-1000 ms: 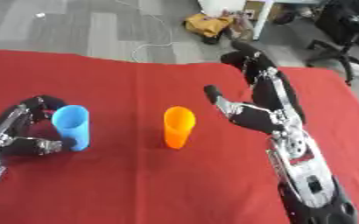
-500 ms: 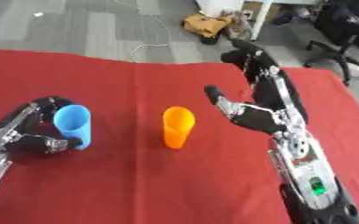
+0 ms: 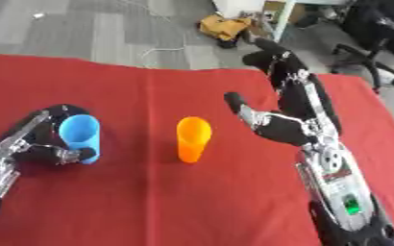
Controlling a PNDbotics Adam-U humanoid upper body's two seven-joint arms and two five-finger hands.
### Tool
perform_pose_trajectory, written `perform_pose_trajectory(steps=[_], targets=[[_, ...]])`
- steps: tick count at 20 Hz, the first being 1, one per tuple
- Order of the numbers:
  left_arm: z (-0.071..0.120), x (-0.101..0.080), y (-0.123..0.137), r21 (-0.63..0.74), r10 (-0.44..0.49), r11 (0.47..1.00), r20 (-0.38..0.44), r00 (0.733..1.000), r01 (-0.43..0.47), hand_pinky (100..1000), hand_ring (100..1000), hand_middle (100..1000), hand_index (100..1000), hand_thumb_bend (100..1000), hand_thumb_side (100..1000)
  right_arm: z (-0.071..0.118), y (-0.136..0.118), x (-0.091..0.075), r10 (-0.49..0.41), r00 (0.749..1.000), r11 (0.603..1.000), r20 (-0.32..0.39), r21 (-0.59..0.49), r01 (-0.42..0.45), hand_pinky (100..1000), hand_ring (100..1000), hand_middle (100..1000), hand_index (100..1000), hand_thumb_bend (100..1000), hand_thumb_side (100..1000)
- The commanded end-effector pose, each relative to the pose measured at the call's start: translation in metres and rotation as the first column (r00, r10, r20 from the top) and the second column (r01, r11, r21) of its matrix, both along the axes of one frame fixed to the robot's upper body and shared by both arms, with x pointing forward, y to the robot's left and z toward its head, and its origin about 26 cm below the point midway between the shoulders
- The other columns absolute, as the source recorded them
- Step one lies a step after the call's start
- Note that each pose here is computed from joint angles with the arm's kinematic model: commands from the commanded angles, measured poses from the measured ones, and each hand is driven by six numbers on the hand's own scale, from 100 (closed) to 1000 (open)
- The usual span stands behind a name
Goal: Pour the contents of one cup into another cup.
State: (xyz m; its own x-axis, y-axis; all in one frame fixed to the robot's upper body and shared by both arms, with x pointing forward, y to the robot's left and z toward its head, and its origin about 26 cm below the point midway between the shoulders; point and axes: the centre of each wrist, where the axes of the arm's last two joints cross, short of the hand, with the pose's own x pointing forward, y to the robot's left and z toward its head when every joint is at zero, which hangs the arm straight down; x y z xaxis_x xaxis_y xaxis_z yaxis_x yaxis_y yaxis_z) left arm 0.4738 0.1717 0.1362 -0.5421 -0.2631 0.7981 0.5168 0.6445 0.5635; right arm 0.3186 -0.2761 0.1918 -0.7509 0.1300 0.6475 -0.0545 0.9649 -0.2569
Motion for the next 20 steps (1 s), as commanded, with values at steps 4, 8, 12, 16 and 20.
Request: perform_pose_trajectory(steps=[4, 8, 12, 16, 20], targets=[[0.013, 0.002, -0.011, 0.022, -0.057, 0.998, 0.025, 0.998, 0.057, 607, 742, 667, 738, 706, 141, 0.011, 0.001, -0.003, 0.018, 0.999, 1.000, 0.042, -0.012, -0.017, 963, 810, 685, 879, 458, 100], [0.012, 0.002, -0.012, 0.047, -0.079, 0.996, 0.021, 0.997, 0.078, 588, 720, 640, 727, 683, 100, 0.012, 0.001, -0.004, 0.020, 0.999, 1.000, 0.042, -0.010, -0.019, 962, 810, 683, 877, 458, 100], [0.009, 0.002, -0.013, 0.061, -0.092, 0.994, 0.009, 0.996, 0.091, 543, 684, 601, 708, 662, 100, 0.011, 0.002, -0.003, 0.021, 0.999, 1.000, 0.041, -0.009, -0.020, 962, 809, 682, 877, 457, 100], [0.004, 0.003, -0.011, 0.058, -0.089, 0.994, -0.012, 0.996, 0.089, 465, 618, 544, 695, 592, 100, 0.011, 0.002, -0.003, 0.021, 0.999, 1.000, 0.040, -0.007, -0.021, 961, 808, 682, 877, 454, 100], [0.000, 0.003, -0.009, 0.041, -0.066, 0.997, -0.026, 0.997, 0.067, 392, 553, 500, 680, 428, 100, 0.011, 0.001, -0.003, 0.020, 0.999, 1.000, 0.039, -0.006, -0.020, 961, 808, 681, 877, 453, 100]])
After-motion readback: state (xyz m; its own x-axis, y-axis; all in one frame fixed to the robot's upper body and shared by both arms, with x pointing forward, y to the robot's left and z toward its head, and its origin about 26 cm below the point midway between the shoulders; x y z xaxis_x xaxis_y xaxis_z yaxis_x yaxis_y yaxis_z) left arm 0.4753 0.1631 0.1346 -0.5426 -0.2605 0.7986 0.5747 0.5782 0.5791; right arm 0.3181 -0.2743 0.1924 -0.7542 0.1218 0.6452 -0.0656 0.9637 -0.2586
